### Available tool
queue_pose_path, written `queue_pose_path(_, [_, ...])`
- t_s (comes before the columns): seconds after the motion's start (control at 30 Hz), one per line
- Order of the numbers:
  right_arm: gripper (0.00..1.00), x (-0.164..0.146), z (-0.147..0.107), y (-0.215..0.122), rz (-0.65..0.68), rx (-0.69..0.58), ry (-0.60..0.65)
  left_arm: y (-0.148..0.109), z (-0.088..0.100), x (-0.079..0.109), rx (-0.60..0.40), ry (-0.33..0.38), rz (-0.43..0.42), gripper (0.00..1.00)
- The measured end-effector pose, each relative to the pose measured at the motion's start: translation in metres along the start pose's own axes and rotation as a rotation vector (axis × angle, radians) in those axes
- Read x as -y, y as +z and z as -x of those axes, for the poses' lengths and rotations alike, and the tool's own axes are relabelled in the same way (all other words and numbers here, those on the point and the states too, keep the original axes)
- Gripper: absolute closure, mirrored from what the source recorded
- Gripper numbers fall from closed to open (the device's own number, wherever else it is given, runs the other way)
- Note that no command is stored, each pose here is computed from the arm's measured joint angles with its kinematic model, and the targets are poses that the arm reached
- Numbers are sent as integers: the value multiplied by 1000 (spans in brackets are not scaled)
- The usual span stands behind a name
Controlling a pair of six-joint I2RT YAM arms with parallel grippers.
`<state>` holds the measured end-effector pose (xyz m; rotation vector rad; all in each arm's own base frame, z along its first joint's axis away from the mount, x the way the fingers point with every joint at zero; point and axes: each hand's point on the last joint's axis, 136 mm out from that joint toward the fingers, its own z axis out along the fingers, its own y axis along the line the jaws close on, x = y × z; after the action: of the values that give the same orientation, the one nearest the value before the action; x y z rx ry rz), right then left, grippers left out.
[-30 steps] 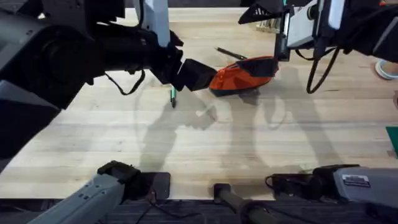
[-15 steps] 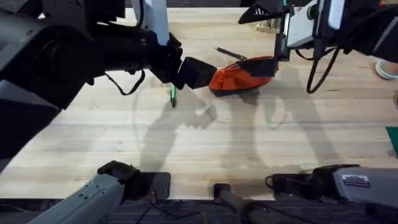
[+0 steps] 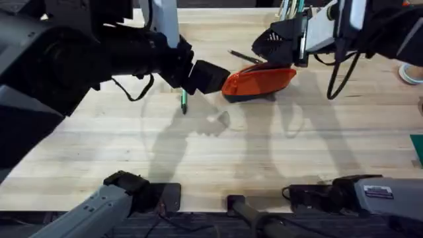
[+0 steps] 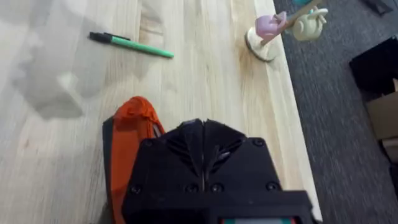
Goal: Unzip the bag, pick up the pens from the table one at a time and place them inside, then zip the bag closed.
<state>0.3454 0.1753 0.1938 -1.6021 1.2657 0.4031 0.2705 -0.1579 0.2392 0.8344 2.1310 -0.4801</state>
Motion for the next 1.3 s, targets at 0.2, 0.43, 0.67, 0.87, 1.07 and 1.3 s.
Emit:
queue_pose_path(0.2, [971, 3, 15, -9, 5, 116, 111, 0, 0, 0, 0, 0, 0, 8])
queue_pose_path(0.43, [971, 18, 11, -43, -35, 216, 324, 0, 0, 0, 0, 0, 0, 8])
queue_pose_path(0.67, [972, 29, -4, -69, -89, 226, 473, 0, 0, 0, 0, 0, 0, 8])
queue_pose_path(0.87, [972, 50, -3, -69, -136, 149, 498, 0, 0, 0, 0, 0, 0, 8])
queue_pose_path(1.07, [972, 64, 3, -59, -161, 50, 494, 0, 0, 0, 0, 0, 0, 8])
queue_pose_path(1.3, [971, 54, 0, -47, -138, -138, 549, 0, 0, 0, 0, 0, 0, 8])
